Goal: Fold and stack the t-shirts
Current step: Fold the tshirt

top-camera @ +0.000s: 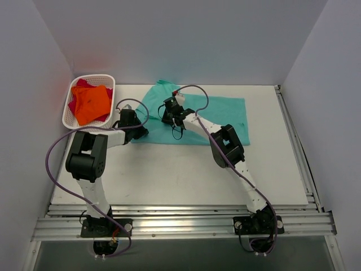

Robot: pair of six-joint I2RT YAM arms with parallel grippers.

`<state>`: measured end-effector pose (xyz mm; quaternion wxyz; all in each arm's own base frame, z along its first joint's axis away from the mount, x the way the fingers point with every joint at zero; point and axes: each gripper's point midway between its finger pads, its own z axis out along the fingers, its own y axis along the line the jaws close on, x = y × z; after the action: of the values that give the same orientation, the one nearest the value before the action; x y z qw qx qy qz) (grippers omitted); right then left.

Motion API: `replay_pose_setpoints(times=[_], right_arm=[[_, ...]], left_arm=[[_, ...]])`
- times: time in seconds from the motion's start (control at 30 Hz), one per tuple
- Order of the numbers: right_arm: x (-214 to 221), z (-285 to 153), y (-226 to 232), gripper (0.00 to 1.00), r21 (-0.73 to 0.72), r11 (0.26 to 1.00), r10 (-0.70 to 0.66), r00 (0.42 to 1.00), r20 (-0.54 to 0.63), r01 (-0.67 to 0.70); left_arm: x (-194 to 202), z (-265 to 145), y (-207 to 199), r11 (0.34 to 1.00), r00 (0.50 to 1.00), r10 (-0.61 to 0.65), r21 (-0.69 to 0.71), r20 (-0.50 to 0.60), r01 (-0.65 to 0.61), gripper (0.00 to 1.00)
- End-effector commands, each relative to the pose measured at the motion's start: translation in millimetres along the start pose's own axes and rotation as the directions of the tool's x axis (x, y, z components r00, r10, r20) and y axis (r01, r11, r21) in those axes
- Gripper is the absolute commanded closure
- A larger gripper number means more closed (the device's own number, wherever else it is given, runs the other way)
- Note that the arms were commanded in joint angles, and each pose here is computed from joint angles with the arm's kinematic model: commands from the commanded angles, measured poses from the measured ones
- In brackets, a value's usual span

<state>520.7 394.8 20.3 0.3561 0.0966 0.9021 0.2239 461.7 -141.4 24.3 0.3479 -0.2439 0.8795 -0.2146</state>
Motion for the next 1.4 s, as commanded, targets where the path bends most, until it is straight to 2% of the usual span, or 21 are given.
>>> replay_pose_setpoints(times=[0.0,0.17,0.3,0.37,0.4,0.43,0.47,0.5,0.6,0.67,0.7,0.73,0.83,0.87,0.97,1.0,1.07,1.1,1.23,1.37], right_arm=[[-10.7,10.7,-27.3,1.00,0.071,0.997,0.004,1.000,0.006,-0.004],[-23.4,20.4,-31.8,1.00,0.077,0.997,0.005,1.000,0.024,-0.007],[-60.8,20.1,-17.4,1.00,0.041,0.999,0.007,0.995,0.098,-0.011],[-85.2,15.5,-10.4,0.83,0.008,1.000,0.011,0.989,0.150,-0.012],[-100.8,6.1,-1.1,0.68,-0.015,1.000,0.000,0.983,0.182,0.002],[-115.9,-1.2,7.9,0.38,-0.043,0.999,0.000,0.975,0.222,0.010],[-136.6,-18.5,19.2,0.24,-0.065,0.998,0.001,0.964,0.266,0.017],[-153.3,-30.0,24.4,0.02,-0.060,0.997,-0.018,0.948,0.317,0.039],[-198.1,-78.2,43.9,0.00,-0.066,0.995,-0.034,0.899,0.436,0.070],[-206.3,-96.1,41.8,0.00,-0.030,0.994,-0.076,0.880,0.469,0.103],[-227.0,-128.1,48.4,0.00,-0.028,0.995,-0.065,0.848,0.526,0.094],[-230.2,-138.1,44.8,0.00,-0.008,0.995,-0.080,0.838,0.540,0.100],[-230.1,-174.1,14.0,0.00,0.079,0.996,-0.084,0.811,0.580,0.047],[-220.0,-188.3,-5.5,0.00,0.121,0.992,-0.092,0.813,0.575,0.027],[-220.9,-228.1,-48.6,0.00,0.229,0.969,-0.079,0.760,0.646,-0.094],[-198.7,-221.3,-76.6,0.00,0.295,0.949,-0.104,0.778,0.620,-0.108],[-190.7,-233.3,-102.5,0.00,0.340,0.928,-0.107,0.766,0.634,-0.151],[-174.2,-227.5,-121.9,0.00,0.380,0.912,-0.115,0.792,0.599,-0.155],[-153.5,-224.6,-156.0,0.00,0.453,0.877,-0.115,0.845,0.523,-0.161],[-142.5,-243.6,-174.9,0.00,0.495,0.845,-0.089,0.861,0.502,-0.201]], left_arm=[[2.0,2.6,17.8,0.999,1.000,0.010,-0.050,-0.005,-0.010,0.98],[1.5,4.5,19.0,0.999,1.000,0.010,-0.053,-0.005,-0.010,0.98],[3.3,7.1,20.4,0.998,1.000,0.014,-0.058,-0.009,-0.014,0.98],[1.4,7.4,21.0,0.998,1.000,0.013,-0.060,-0.006,-0.014,0.98],[0.8,6.7,20.4,0.998,1.000,0.013,-0.059,-0.005,-0.014,0.98],[0.7,6.4,19.6,0.998,1.000,0.015,-0.058,-0.004,-0.015,0.98],[-0.1,5.7,20.3,0.998,1.000,0.015,-0.059,-0.001,-0.015,0.98],[-1.8,4.4,19.7,0.998,1.000,0.017,-0.060,0.005,-0.017,0.98],[-6.2,0.5,16.2,0.998,1.000,0.026,-0.052,0.018,-0.025,0.98],[-9.9,-2.4,12.7,0.999,0.999,0.032,-0.043,0.027,-0.031,0.98],[-18.3,-6.1,10.0,0.998,0.997,0.045,-0.050,0.056,-0.043,0.98],[-23.0,-9.3,8.0,0.998,0.996,0.051,-0.050,0.068,-0.048,0.96],[-45.3,-26.0,-5.5,0.997,0.989,0.072,-0.039,0.130,-0.067,0.65],[-51.5,-31.3,-9.5,0.997,0.986,0.076,-0.036,0.149,-0.071,0.42],[-73.7,-56.6,-20.0,0.995,0.971,0.096,-0.042,0.221,-0.088,0.24],[-81.8,-69.2,-26.0,0.995,0.963,0.103,-0.037,0.249,-0.097,0.21],[-89.8,-80.7,-20.8,0.992,0.949,0.119,-0.068,0.291,-0.103,0.19],[-96.9,-92.4,-23.2,0.991,0.938,0.133,-0.072,0.320,-0.116,0.18],[-105.7,-118.8,-26.0,0.990,0.919,0.141,-0.069,0.367,-0.124,0.18],[-82.8,-135.9,-21.9,0.996,0.942,0.086,-0.055,0.324,-0.072,0.20]])
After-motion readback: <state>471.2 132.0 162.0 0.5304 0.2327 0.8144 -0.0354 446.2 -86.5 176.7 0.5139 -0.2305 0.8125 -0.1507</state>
